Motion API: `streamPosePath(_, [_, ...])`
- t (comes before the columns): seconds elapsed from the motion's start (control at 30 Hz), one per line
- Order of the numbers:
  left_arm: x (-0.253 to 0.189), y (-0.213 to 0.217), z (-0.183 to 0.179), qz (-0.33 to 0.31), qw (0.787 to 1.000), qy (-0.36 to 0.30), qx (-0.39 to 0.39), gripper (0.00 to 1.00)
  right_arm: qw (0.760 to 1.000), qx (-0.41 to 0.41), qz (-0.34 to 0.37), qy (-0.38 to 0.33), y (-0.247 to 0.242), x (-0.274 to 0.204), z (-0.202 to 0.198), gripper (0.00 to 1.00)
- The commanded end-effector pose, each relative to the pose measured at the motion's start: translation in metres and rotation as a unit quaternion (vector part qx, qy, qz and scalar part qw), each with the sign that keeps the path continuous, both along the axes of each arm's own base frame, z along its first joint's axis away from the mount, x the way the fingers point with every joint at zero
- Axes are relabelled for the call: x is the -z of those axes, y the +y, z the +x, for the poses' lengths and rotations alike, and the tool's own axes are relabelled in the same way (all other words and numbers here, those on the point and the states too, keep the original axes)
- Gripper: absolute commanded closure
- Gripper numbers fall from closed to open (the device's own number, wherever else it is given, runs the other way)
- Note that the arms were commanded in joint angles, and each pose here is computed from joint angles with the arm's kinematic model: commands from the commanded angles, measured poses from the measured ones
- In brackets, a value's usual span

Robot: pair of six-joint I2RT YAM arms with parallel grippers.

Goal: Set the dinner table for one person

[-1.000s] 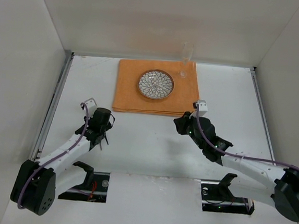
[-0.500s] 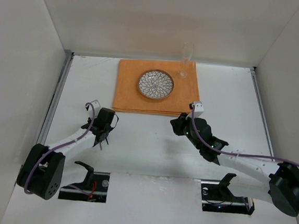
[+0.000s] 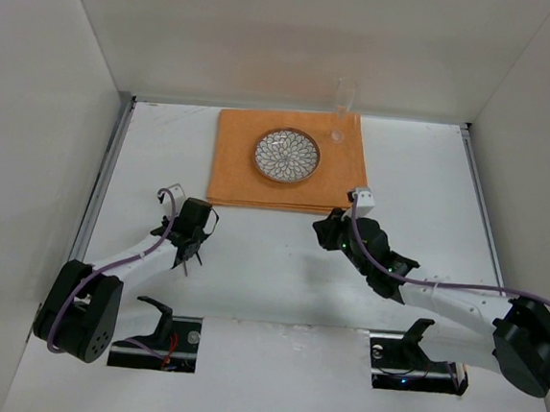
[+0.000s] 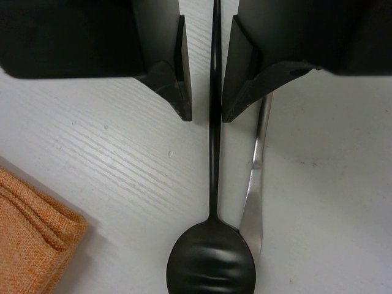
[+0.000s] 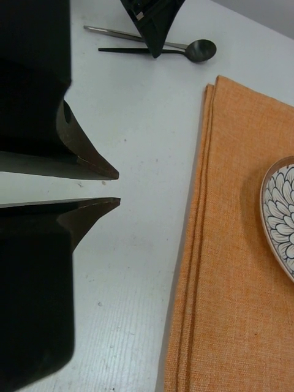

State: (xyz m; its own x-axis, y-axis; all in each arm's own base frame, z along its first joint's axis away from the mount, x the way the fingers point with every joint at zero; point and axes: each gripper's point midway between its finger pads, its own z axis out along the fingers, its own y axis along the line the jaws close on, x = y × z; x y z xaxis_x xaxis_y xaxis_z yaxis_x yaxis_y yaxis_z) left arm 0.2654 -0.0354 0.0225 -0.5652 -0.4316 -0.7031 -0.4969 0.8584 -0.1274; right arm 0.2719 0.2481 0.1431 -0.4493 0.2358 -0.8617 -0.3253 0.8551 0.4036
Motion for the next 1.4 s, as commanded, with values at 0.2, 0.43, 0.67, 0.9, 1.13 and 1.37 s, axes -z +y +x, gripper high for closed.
streamPosePath(0.2, [-0.006,-0.002,0.008,-0.006,1.000,-0.007,-0.001,0.78,1.000,0.001,0.023,-0.020,0.005,-0.013,0.004,0.75])
streamPosePath(0.43, [0.002,-0.003,0.005,-0.007,1.000,0.005,-0.001,0.84,0.999,0.004,0.025,-0.021,0.004,-0.014,0.005,0.73])
streamPosePath(0.67, [-0.008,-0.005,0.009,-0.014,1.000,-0.016,0.004,0.98,0.999,0.008,0.026,-0.022,0.001,-0.014,0.005,0.72])
streamPosePath(0.9, [-0.035,-0.007,0.017,-0.003,0.998,-0.050,0.024,1.00,0.999,0.009,0.027,-0.023,0.000,-0.015,0.006,0.71])
streamPosePath(1.13, [-0.067,-0.016,0.026,0.004,0.995,-0.086,0.042,1.00,0.999,0.009,0.024,-0.020,0.001,-0.012,0.007,0.70])
streamPosePath(1.37, [-0.105,-0.050,0.046,0.002,0.988,-0.129,0.082,1.00,0.999,0.012,0.026,-0.022,-0.001,-0.014,0.008,0.70])
